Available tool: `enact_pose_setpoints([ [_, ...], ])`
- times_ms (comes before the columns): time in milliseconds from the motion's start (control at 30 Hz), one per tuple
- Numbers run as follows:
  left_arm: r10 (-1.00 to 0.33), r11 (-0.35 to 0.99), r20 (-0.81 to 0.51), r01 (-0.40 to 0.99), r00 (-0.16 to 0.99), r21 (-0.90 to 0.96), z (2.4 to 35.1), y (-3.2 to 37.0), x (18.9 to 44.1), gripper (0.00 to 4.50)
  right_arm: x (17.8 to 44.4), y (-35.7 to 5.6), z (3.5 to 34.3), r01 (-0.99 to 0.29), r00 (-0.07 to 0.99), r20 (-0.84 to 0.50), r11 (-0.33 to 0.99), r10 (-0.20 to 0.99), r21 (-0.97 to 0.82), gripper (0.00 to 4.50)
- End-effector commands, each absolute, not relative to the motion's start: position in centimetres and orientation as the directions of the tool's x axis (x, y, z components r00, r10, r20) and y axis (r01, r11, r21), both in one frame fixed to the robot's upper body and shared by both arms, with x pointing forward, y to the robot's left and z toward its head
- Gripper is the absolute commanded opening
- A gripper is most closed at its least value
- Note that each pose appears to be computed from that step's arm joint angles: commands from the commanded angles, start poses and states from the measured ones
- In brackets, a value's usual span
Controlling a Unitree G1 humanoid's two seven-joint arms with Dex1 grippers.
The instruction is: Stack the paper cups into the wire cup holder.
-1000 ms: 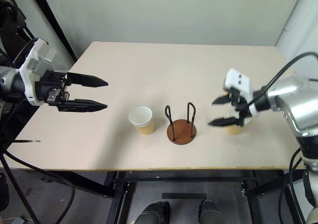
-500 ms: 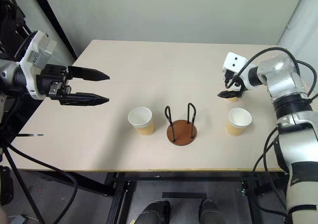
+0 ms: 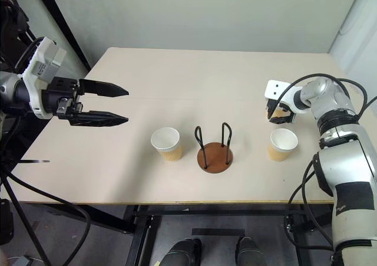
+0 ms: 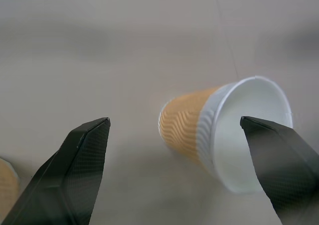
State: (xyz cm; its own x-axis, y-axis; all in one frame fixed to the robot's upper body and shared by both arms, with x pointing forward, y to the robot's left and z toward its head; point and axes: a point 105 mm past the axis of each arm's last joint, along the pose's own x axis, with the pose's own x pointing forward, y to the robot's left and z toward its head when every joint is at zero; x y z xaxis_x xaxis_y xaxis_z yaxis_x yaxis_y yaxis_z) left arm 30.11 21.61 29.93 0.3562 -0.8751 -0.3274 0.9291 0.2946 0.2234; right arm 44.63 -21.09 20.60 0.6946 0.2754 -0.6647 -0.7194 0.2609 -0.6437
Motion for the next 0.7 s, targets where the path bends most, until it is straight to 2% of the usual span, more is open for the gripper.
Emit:
enact_pose_setpoints([
  [33,-0.871,0.275,-0.333,0.92,0.362,0.28,31.19,21.82,29.35,4.5,45.3,-20.21,22.27,-0.675,0.737,-0.626,0.221,0.256,-0.704,4.34],
  [100,-0.869,0.271,-0.339,0.92,0.361,0.284,31.26,21.82,29.38,4.5,45.51,-19.98,22.25,-0.665,0.746,-0.619,0.216,0.245,-0.715,4.18],
  [200,-0.867,0.27,-0.341,0.918,0.363,0.29,31.41,21.8,29.5,4.5,45.74,-19.83,22.17,-0.654,0.756,-0.614,0.213,0.227,-0.726,3.47],
  [500,-0.868,0.263,-0.342,0.917,0.36,0.299,31.54,21.76,29.69,4.5,45.67,-20.33,22.15,-0.661,0.75,-0.631,0.21,0.197,-0.721,0.13],
  [533,-0.868,0.262,-0.342,0.918,0.36,0.299,31.51,21.75,29.72,4.5,45.64,-20.39,22.18,-0.662,0.75,-0.632,0.21,0.197,-0.719,0.02],
  [700,-0.867,0.264,-0.34,0.915,0.364,0.304,31.52,21.81,29.96,4.5,45.34,-20.58,22.8,-0.673,0.739,-0.634,0.231,0.226,-0.703,0.02],
])
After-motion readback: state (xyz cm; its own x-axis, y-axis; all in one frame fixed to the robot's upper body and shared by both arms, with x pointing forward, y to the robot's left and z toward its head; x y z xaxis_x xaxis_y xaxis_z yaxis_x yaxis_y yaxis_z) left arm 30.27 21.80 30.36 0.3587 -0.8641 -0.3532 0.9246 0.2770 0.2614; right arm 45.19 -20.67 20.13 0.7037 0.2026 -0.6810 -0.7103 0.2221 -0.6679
